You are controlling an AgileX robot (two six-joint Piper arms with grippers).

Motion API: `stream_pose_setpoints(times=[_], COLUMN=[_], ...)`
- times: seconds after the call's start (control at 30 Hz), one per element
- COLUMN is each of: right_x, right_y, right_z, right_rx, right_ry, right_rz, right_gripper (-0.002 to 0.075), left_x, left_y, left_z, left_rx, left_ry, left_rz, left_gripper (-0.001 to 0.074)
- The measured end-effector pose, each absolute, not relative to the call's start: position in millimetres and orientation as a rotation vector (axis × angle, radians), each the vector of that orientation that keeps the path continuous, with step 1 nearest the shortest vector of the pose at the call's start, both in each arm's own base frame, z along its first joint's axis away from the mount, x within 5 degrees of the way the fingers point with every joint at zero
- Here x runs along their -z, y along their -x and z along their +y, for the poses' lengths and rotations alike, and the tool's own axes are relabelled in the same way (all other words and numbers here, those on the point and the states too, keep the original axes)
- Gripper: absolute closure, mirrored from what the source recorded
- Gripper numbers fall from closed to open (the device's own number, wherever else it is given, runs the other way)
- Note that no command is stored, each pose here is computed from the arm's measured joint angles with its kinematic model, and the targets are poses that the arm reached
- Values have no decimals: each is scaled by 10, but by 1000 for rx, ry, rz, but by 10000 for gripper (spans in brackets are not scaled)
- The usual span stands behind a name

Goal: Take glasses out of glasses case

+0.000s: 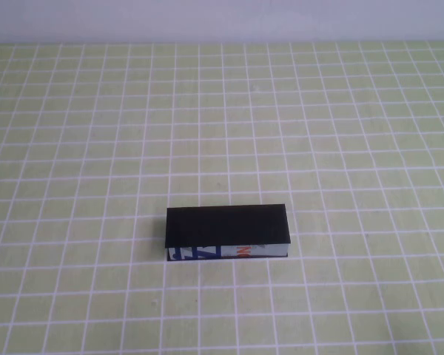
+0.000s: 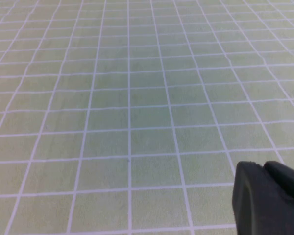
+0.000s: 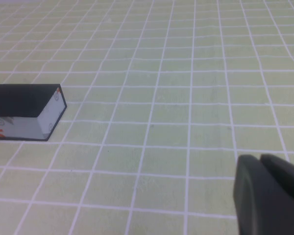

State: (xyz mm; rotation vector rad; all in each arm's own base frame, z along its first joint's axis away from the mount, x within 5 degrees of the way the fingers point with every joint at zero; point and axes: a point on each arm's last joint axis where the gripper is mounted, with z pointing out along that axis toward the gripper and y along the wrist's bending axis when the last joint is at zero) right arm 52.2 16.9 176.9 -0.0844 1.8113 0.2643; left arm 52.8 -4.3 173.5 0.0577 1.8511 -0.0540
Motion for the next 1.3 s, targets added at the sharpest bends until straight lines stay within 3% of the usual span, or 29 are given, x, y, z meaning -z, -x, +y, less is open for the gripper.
stream_pose_setpoints(times=[1.0, 1.17, 1.3], right_x=[-1769, -1769, -1769], right_y=[-522, -522, -522], right_z=[169, 169, 169], right_rx=[-264, -264, -264], right_ry=[84, 84, 84], right_rz=[1811, 1811, 1811], right_gripper=[743, 743, 743], left_x=[-1736, -1761, -1817], left_y=[-530, -535, -544], left_z=[-24, -47, -88], left_rx=[-5, 69, 239], left_ry=[-96, -45, 79], left_rz=[1848, 1823, 1763], left_gripper=[739, 739, 739])
